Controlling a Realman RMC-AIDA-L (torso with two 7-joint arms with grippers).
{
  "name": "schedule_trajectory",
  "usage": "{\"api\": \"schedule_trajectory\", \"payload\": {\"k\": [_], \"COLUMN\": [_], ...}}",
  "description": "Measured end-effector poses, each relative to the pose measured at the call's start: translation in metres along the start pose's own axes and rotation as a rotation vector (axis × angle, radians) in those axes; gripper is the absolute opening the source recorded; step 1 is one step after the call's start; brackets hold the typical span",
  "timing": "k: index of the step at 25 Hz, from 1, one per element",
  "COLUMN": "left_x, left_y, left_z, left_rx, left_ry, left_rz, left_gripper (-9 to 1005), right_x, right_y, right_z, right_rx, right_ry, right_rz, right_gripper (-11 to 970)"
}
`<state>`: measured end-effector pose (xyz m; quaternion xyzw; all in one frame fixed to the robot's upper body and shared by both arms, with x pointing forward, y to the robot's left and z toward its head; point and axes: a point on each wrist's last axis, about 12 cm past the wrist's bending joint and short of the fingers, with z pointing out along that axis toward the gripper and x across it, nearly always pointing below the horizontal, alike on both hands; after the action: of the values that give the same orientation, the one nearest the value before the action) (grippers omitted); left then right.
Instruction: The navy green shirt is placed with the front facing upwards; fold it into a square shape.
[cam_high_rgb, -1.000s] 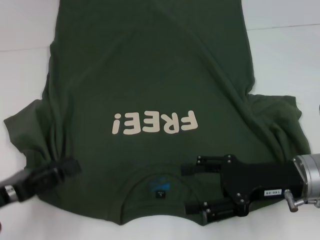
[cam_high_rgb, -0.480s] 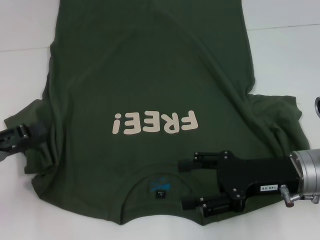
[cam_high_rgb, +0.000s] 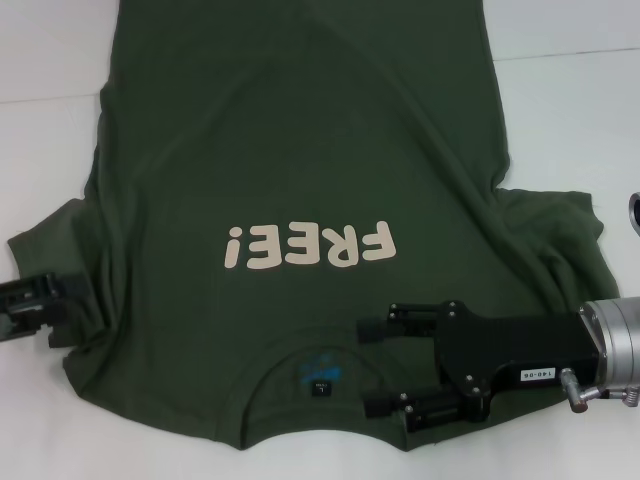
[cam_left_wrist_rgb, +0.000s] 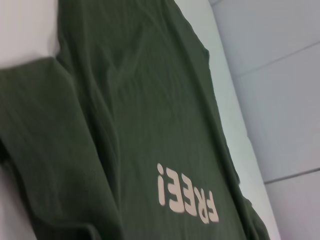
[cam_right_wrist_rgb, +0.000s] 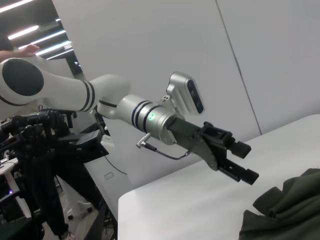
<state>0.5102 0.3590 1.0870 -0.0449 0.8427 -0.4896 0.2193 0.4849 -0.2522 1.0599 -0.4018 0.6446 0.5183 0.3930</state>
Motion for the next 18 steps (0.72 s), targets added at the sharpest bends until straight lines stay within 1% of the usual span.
{"api": "schedule_trajectory", "payload": {"k": [4,10,18], "left_x": [-0.007,-0.013,-0.015], "left_y": [-0.002,0.001,0.002], "left_z": [-0.001,-0.004,-0.005], "left_rx": [-0.03,-0.107,-0.123], "left_ry": [-0.006,0.029,0.017], "left_rz": [0.002,-0.003,-0.005], "left_gripper": [780,779,779], "right_x": [0.0,0.0,0.0], "right_y": [0.0,0.0,-0.002], "right_z": [0.0,0.0,0.0], "right_rx": [0.0,0.003,0.014], "right_ry": [0.0,0.002,0.004], "right_rz": [0.0,0.0,0.001], "right_gripper": [880,880,880]}}
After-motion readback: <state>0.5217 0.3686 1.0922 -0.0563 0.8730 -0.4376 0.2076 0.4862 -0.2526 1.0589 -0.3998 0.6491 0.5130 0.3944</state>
